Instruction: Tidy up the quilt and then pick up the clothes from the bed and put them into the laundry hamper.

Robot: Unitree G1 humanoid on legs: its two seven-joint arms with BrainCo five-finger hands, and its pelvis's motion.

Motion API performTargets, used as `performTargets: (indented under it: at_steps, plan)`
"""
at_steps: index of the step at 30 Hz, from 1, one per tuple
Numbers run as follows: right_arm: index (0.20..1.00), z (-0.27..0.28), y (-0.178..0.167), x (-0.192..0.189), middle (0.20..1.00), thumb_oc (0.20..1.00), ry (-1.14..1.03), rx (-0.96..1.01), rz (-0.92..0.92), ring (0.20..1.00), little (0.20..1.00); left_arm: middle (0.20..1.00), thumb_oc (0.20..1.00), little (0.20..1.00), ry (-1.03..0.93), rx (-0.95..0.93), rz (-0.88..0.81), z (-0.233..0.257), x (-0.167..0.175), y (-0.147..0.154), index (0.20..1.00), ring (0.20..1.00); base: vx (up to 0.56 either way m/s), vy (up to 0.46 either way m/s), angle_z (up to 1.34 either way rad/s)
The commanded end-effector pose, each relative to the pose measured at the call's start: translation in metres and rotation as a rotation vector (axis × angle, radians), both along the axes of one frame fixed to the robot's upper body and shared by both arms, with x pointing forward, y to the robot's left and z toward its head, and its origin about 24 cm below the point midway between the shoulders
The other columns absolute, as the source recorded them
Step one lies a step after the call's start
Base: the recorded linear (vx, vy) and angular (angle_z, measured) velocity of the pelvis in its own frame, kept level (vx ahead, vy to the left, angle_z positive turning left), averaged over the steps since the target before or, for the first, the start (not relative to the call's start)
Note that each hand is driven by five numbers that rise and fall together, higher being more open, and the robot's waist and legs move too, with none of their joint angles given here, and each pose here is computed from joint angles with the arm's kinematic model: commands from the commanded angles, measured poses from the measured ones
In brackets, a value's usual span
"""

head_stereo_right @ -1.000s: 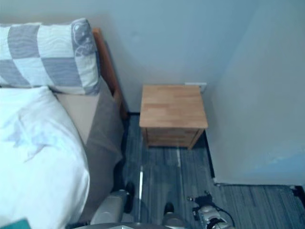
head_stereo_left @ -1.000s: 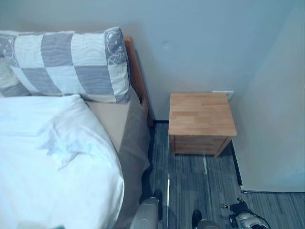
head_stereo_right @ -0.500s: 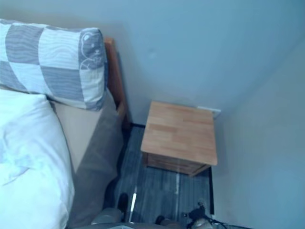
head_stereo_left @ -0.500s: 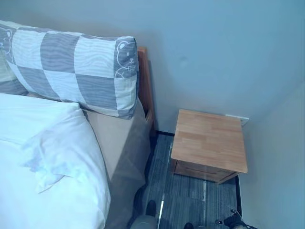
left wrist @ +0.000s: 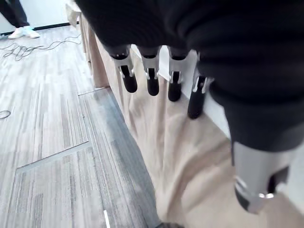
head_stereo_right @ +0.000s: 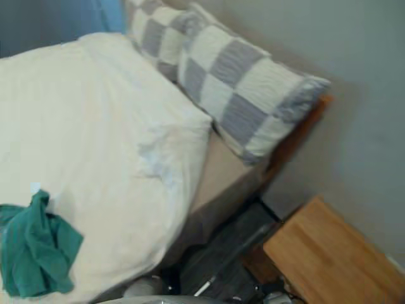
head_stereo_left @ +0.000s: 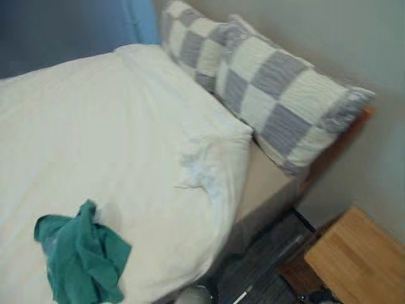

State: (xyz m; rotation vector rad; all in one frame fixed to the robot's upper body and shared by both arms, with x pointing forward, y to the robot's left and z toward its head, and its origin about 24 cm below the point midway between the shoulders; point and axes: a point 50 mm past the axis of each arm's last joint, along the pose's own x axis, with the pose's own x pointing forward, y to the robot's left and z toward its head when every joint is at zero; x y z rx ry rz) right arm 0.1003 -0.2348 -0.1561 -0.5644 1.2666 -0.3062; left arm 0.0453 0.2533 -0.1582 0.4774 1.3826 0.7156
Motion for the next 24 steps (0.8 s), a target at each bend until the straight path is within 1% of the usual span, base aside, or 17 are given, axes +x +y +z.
performTargets:
  at_steps: [1,3,6,8,9,11,12,15,18,20,22,24]
  plan:
    - [1.0,0.003,-0.003,0.007,1.0,1.0,-0.056,0.006,-0.096,1.0,1.0,1.0,1.0,1.0,-0.085,0.026,-0.034,0.005,0.028,0.0,1.0,1.0,0.07,-0.235,1.92]
    - [1.0,0.001,0.0,0.005,1.0,1.0,-0.069,0.021,-0.175,1.0,1.0,1.0,1.0,1.0,-0.071,0.032,-0.052,0.006,0.031,0.002,1.0,1.0,0.16,-0.281,1.7]
    - [1.0,-0.001,0.006,0.0,1.0,1.0,-0.064,0.045,-0.307,1.0,1.0,1.0,1.0,1.0,-0.048,0.031,-0.079,0.006,0.034,0.0,1.0,1.0,0.17,-0.193,1.16]
    - [1.0,-0.001,0.006,0.001,1.0,1.0,-0.056,0.038,-0.337,1.0,1.0,1.0,1.0,1.0,-0.029,-0.002,-0.007,0.003,0.03,-0.008,1.0,1.0,0.12,-0.119,1.51]
    - [1.0,-0.001,0.003,-0.003,1.0,1.0,-0.047,0.026,-0.387,1.0,1.0,1.0,1.0,1.0,-0.005,-0.024,-0.022,0.001,0.029,-0.012,1.0,1.0,0.11,-0.081,0.65]
    - [1.0,-0.001,0.001,-0.006,1.0,1.0,-0.037,0.02,-0.424,1.0,1.0,1.0,1.0,1.0,0.013,-0.029,-0.057,0.0,0.029,-0.015,1.0,1.0,0.06,-0.028,-0.06]
    - [1.0,-0.001,-0.002,-0.012,1.0,1.0,-0.033,0.02,-0.471,1.0,1.0,1.0,1.0,1.0,0.032,-0.023,-0.066,-0.001,0.026,-0.018,1.0,1.0,0.04,-0.016,0.05]
    - [1.0,-0.001,-0.005,-0.014,1.0,1.0,-0.053,0.019,-0.548,1.0,1.0,1.0,1.0,1.0,0.053,-0.007,-0.022,0.0,0.022,-0.017,1.0,1.0,0.04,-0.005,0.49]
    - [1.0,0.0,-0.008,-0.013,1.0,1.0,-0.106,0.033,-0.688,1.0,1.0,1.0,1.0,1.0,0.071,0.006,0.033,0.001,0.019,-0.011,1.0,1.0,0.02,-0.002,-0.13]
    - [1.0,0.003,-0.016,-0.012,1.0,1.0,-0.174,0.028,-0.796,1.0,1.0,1.0,1.0,1.0,0.092,0.009,0.063,0.002,0.015,-0.004,1.0,1.0,0.02,-0.004,-0.54]
    - [1.0,0.008,-0.024,-0.006,1.0,1.0,-0.241,0.007,-0.838,1.0,1.0,1.0,1.0,1.0,0.107,0.012,0.085,0.003,0.01,-0.001,1.0,1.0,0.0,-0.009,-0.35]
    - [1.0,0.019,-0.036,0.009,1.0,1.0,-0.339,-0.029,-0.856,1.0,1.0,1.0,1.0,1.0,0.122,0.023,0.106,0.003,0.004,0.004,1.0,1.0,-0.05,-0.017,-0.31]
